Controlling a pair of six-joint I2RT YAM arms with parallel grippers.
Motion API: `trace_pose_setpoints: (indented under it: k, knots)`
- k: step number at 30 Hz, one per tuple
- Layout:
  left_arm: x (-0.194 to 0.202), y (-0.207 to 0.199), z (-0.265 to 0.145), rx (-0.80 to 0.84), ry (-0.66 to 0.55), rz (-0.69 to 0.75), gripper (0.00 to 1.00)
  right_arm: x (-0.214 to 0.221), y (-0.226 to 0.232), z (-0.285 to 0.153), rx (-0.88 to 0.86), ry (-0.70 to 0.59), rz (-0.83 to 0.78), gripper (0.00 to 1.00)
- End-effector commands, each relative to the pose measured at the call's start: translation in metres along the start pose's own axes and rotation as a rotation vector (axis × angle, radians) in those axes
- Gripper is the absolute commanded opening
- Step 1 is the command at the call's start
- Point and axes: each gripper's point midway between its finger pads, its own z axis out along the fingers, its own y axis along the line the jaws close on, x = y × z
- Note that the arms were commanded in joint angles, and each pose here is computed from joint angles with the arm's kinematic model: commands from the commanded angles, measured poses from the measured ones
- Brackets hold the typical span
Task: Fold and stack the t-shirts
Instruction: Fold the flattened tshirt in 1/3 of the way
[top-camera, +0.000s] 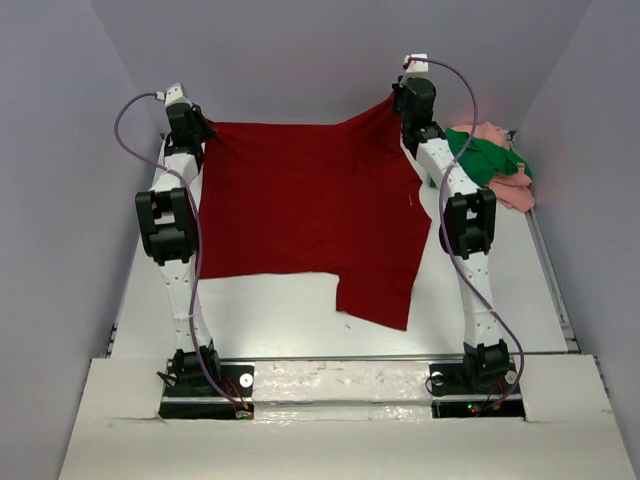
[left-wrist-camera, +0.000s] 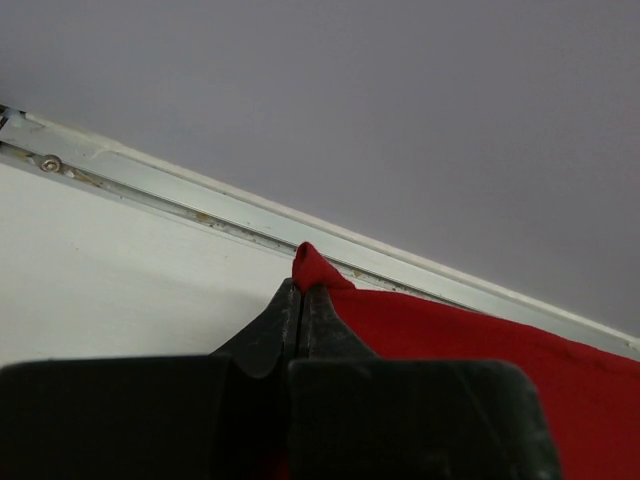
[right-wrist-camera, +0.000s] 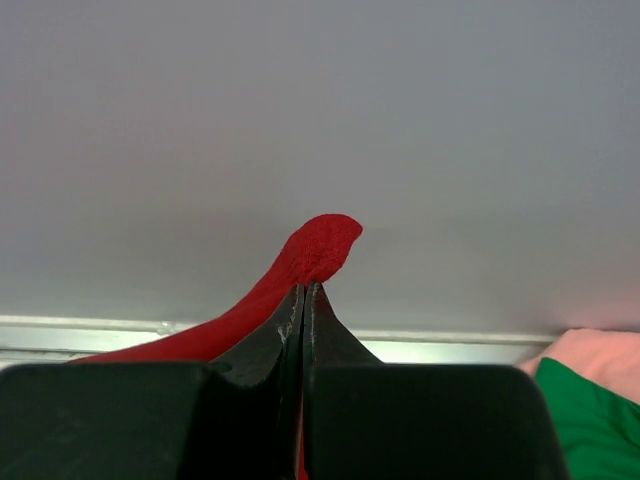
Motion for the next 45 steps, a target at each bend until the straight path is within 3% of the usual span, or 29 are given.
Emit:
trace_pose_setpoints:
  k: [1,24,34,45]
  knots:
    - [-0.047,-0.017,-0.002,0.055,-0.118,0.037,0.00,-0.058,0.008,-0.003,-0.037,-0.151,0.043,0.00]
    - [-0.053,-0.010,-0.008,0.058,-0.126,0.082,0.00,-0.068,0.013,-0.014,-0.080,-0.156,0.061,0.00]
    - [-0.050,-0.017,-0.020,0.191,-0.072,0.202,0.00,-0.070,0.011,-0.020,-0.073,-0.152,0.067,0.00]
    - [-0.034,-0.014,-0.030,0.259,-0.025,0.224,0.00,-0.084,0.015,-0.036,-0.112,-0.156,0.116,0.00]
